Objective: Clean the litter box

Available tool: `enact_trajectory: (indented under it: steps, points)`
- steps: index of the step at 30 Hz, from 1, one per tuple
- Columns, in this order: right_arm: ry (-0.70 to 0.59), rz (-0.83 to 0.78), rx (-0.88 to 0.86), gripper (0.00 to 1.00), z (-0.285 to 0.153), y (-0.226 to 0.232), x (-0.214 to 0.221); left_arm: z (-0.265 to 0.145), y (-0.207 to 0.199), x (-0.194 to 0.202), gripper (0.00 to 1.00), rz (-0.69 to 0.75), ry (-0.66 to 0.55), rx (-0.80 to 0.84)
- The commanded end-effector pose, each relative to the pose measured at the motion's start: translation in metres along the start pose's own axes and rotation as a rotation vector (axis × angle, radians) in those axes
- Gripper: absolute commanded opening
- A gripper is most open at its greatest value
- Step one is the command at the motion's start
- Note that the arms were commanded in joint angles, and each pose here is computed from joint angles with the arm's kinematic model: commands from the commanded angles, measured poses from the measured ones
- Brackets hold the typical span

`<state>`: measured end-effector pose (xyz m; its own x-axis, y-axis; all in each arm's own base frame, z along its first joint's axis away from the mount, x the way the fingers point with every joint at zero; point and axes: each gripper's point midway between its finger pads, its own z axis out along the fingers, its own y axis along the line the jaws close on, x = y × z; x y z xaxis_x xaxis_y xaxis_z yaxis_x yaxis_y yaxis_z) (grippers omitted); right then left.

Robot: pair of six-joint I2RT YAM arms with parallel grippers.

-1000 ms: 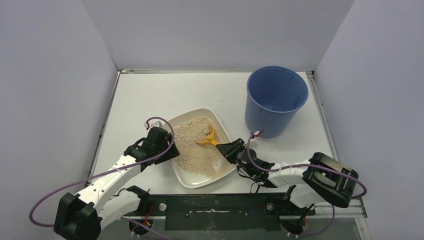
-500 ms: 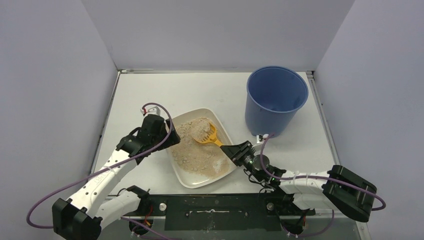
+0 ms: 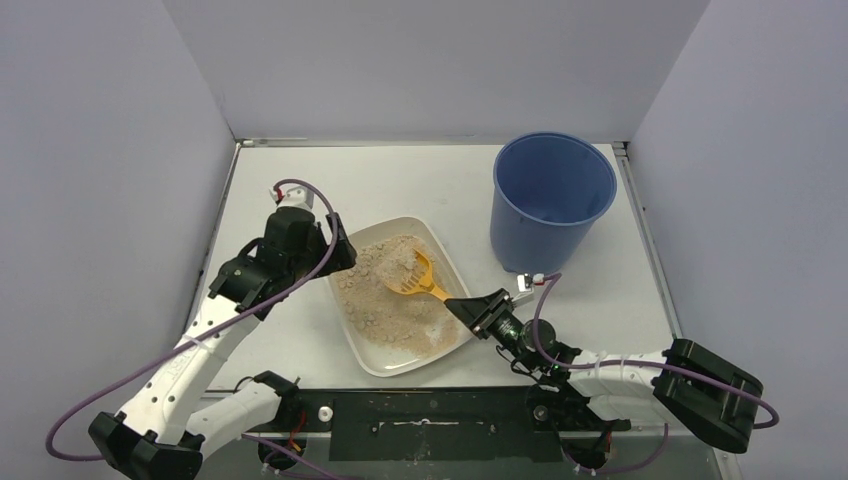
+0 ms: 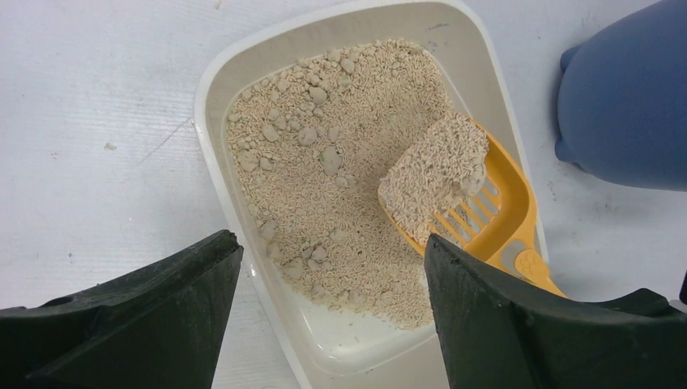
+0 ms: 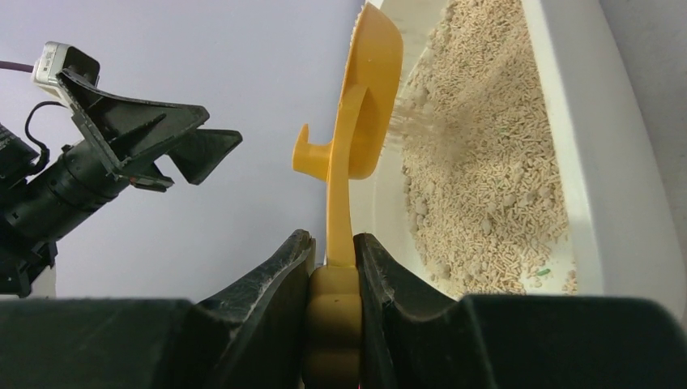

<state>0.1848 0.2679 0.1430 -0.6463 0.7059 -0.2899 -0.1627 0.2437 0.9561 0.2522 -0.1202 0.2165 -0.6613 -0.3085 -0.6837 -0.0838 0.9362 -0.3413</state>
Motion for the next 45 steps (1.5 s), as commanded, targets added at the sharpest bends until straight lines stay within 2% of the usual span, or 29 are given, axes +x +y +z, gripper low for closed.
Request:
enact_trajectory:
  steps: [1,4,8,11,15,18,22,26,29,32,35,38,41,42,45]
  points:
    - [0.035,0.026,-0.231,0.0,-0.004,0.063,-0.001,-0.02,0.001,-0.024,0.81,0.022,-0.072,-0.003]
    - [-0.067,0.094,-0.192,0.0,-0.012,0.049,-0.024,-0.025,0.001,-0.026,0.84,0.025,-0.08,0.001]
    - [0.048,0.04,-0.256,0.0,-0.013,0.068,-0.005,-0.028,0.004,-0.027,0.9,0.028,-0.09,-0.009]
    - [-0.068,0.122,-0.212,0.0,-0.024,0.046,-0.028,-0.029,0.005,-0.027,0.91,0.026,-0.09,-0.011]
    - [0.03,0.031,-0.274,0.0,-0.02,0.077,-0.012,-0.029,0.005,-0.028,0.92,0.02,-0.096,-0.01]
    - [-0.087,0.09,-0.214,0.0,-0.023,0.059,-0.04,-0.031,0.005,-0.028,0.92,0.022,-0.1,-0.009]
    - [0.026,0.014,-0.27,0.0,-0.021,0.084,-0.018,-0.032,0.007,-0.029,0.92,0.025,-0.106,-0.012]
    - [-0.081,0.09,-0.22,0.0,-0.028,0.063,-0.036,-0.032,0.01,-0.027,0.92,0.026,-0.107,-0.019]
    - [0.045,0.023,-0.254,0.0,-0.023,0.08,-0.01,-0.033,0.011,-0.027,0.92,0.027,-0.108,-0.019]
    - [-0.037,0.081,-0.205,0.0,-0.024,0.065,-0.025,-0.031,0.013,-0.025,0.92,0.035,-0.104,-0.027]
    - [0.041,0.019,-0.249,0.0,-0.021,0.087,-0.012,-0.032,0.013,-0.026,0.92,0.036,-0.104,-0.027]
    - [-0.026,0.007,-0.153,0.0,-0.018,0.071,-0.028,-0.031,0.016,-0.025,0.92,0.039,-0.112,-0.036]
    - [0.014,-0.001,-0.258,0.0,-0.022,0.096,-0.023,-0.031,0.016,-0.025,0.92,0.046,-0.108,-0.037]
    - [0.031,-0.022,-0.232,0.0,-0.019,0.093,-0.02,-0.031,0.017,-0.025,0.92,0.049,-0.11,-0.04]
    - [-0.049,0.025,-0.256,0.0,-0.024,0.094,-0.035,-0.029,0.018,-0.025,0.92,0.057,-0.113,-0.046]
